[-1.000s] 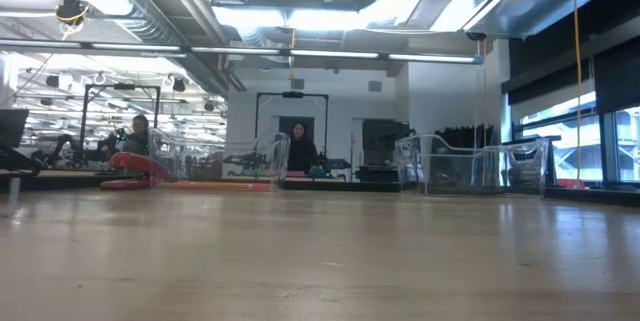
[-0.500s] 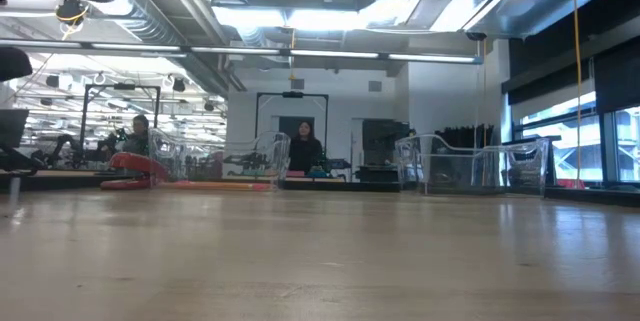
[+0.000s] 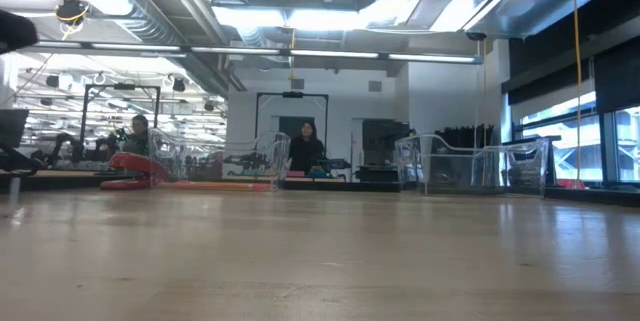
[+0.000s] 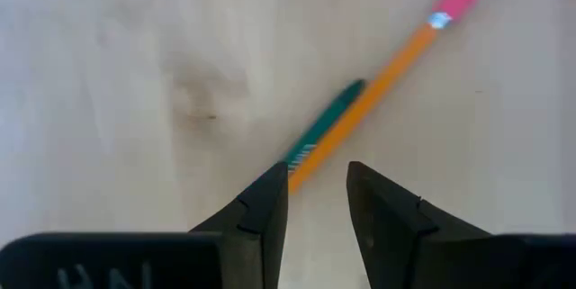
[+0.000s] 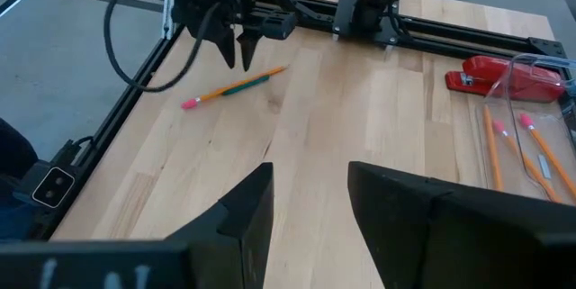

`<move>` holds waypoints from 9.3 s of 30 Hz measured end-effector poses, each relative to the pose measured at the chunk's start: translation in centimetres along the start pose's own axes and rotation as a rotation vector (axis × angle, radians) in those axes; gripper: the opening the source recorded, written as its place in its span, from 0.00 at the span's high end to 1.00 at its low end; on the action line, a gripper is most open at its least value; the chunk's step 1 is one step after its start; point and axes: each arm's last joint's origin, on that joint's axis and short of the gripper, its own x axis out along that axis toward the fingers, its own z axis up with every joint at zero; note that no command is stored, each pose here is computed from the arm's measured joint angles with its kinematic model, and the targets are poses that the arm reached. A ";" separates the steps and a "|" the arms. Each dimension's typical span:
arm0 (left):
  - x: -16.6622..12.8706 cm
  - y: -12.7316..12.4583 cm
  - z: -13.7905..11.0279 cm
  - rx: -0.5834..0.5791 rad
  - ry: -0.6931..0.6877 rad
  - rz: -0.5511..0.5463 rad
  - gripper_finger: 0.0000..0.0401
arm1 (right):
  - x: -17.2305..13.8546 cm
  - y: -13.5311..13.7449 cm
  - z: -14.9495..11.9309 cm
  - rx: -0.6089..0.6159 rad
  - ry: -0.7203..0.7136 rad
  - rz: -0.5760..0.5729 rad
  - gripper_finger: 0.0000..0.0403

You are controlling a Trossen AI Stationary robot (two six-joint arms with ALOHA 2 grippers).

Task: Sort crayons/erasers/pens/pencils in bins
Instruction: Put the green crayon into the bottom transparent bin

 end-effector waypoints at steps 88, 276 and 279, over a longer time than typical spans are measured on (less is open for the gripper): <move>4.2 2.4 2.1 0.192 0.042 -0.064 0.73 | 0.0 0.0 -0.1 -0.029 0.010 0.000 0.64; -4.1 23.2 15.0 -0.099 -0.377 -0.030 1.00 | 6.8 -1.2 -8.8 -0.063 0.017 -0.219 0.64; -4.1 23.2 15.0 -0.099 -0.378 -0.030 1.00 | 7.2 -1.2 -9.4 -0.088 -0.005 -0.225 0.64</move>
